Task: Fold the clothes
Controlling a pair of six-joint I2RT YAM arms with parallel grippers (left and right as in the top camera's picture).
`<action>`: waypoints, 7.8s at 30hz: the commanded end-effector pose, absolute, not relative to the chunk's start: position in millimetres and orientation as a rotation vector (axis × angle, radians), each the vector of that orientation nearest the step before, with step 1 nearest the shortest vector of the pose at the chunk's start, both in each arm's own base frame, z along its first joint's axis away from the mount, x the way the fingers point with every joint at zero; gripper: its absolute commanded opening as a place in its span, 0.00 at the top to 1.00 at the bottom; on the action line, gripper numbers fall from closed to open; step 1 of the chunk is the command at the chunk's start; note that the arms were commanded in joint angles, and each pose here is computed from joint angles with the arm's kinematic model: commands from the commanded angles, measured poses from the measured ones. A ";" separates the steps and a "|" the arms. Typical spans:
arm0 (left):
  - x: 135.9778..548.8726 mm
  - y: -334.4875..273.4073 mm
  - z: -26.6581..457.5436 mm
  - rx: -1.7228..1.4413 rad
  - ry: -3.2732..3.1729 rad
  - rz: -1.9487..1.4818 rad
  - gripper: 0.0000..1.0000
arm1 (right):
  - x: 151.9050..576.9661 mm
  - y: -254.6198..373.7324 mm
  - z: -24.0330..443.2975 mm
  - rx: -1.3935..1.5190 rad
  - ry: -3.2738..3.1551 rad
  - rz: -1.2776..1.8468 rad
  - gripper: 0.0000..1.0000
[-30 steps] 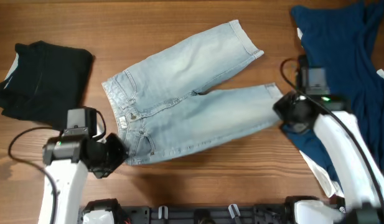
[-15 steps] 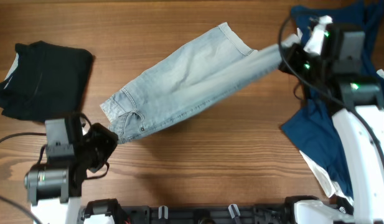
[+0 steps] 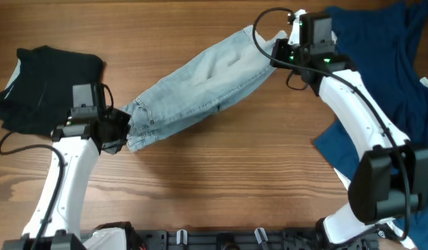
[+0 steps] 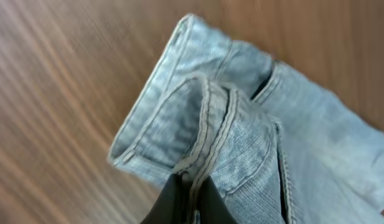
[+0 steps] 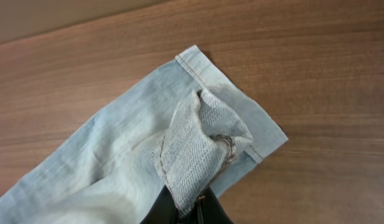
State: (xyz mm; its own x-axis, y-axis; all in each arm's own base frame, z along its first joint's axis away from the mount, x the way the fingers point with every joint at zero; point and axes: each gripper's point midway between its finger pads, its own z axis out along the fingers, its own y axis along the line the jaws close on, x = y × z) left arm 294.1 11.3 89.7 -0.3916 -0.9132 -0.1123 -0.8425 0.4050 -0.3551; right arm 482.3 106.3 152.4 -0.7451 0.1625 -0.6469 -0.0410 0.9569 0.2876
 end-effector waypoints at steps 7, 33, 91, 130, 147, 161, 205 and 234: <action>306.5 20.4 97.1 -1.540 2.301 -0.345 0.96 | 503.1 108.3 163.5 0.071 2.306 0.349 0.96; 285.7 15.7 57.9 -1.463 2.567 -0.265 0.46 | 527.3 117.0 67.1 0.135 2.401 0.655 0.27; 322.9 37.2 37.0 -1.354 2.462 -0.035 0.46 | 408.1 80.9 43.1 0.448 2.907 0.416 0.96; 355.3 23.1 21.7 -0.714 2.663 -0.514 0.27 | 402.4 80.1 41.7 0.434 2.932 0.406 0.96; 348.3 -2.1 31.9 -0.668 2.685 -0.650 0.85 | 399.5 79.3 41.0 0.447 2.943 0.399 0.96; 315.2 -4.5 118.2 -0.631 2.567 -0.640 0.96 | 398.6 71.4 100.1 0.397 2.894 0.584 0.96; 208.9 8.5 7.6 -1.437 3.009 -0.299 0.54 | 353.0 60.7 47.1 0.275 3.009 0.460 0.89; 422.4 24.1 1.6 -0.884 2.341 -0.513 0.68 | 404.6 5.7 -35.2 0.742 2.873 0.347 0.77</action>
